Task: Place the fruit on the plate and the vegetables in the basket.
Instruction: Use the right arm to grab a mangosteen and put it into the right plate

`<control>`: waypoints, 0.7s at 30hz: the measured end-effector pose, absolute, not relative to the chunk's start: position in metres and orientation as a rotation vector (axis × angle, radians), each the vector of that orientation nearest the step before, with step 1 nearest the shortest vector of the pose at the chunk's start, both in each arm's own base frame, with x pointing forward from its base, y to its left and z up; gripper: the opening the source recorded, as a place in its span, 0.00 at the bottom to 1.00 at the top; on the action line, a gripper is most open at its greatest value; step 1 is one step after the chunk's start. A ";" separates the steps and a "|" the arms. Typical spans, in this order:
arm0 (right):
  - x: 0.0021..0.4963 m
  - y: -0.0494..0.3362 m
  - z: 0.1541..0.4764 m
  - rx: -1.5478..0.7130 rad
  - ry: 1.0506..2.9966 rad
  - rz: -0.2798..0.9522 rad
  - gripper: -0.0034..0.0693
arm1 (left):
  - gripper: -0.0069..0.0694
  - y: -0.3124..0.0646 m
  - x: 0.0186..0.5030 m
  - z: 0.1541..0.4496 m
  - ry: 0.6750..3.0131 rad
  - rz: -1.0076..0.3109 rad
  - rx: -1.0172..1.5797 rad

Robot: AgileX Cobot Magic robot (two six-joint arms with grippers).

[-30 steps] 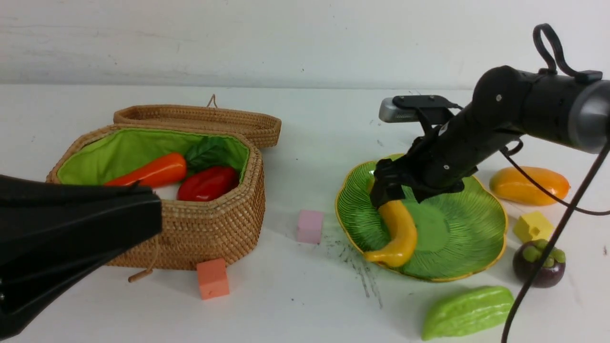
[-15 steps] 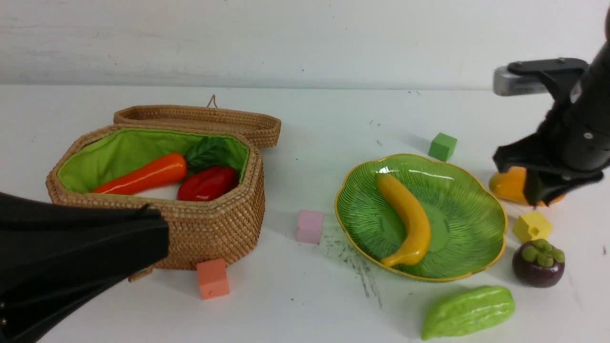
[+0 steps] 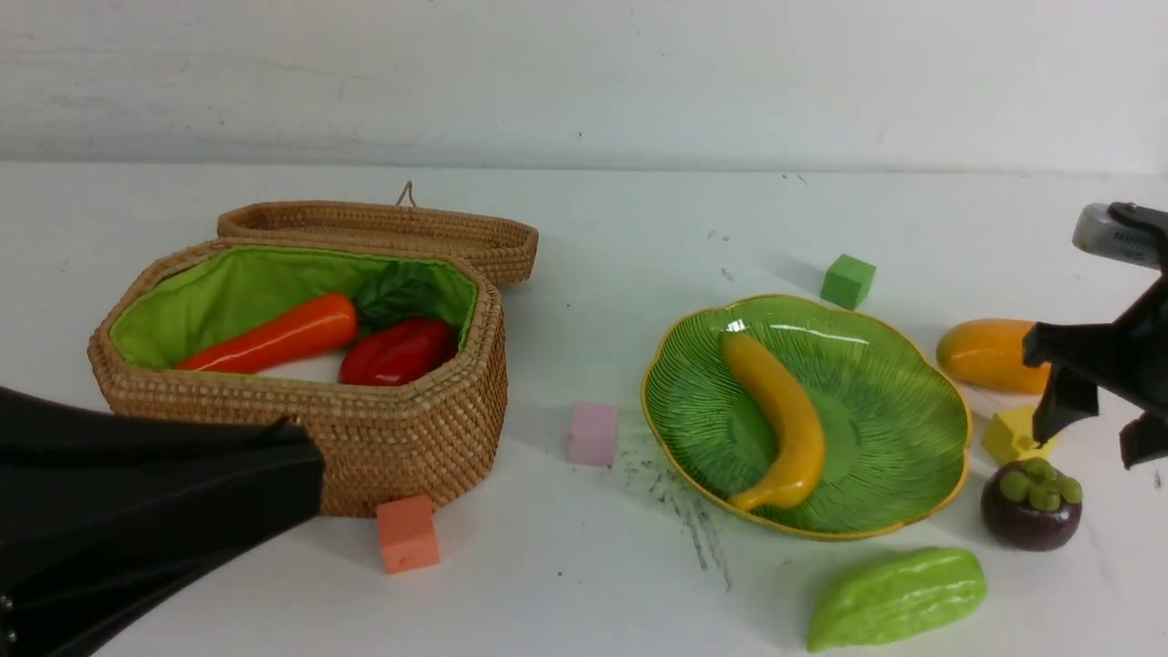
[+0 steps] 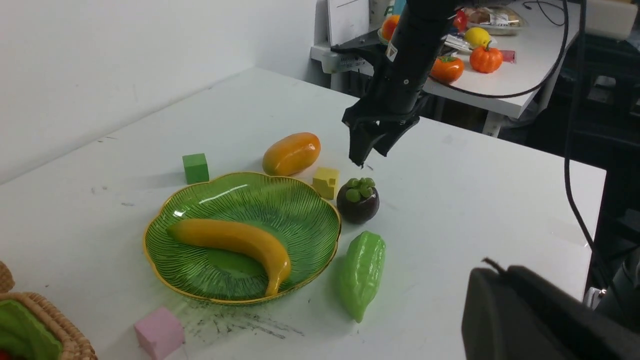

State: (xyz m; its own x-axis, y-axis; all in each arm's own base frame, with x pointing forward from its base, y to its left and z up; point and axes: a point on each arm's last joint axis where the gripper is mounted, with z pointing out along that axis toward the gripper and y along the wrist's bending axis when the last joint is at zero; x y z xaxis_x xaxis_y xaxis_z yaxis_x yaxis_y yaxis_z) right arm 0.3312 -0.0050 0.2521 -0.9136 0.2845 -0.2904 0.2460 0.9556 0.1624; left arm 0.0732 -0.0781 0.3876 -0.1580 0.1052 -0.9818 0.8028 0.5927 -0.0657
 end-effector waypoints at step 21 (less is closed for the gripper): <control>0.352 -0.003 0.185 0.472 2.965 0.214 0.88 | 0.08 -0.078 0.073 0.387 1.639 -0.735 0.775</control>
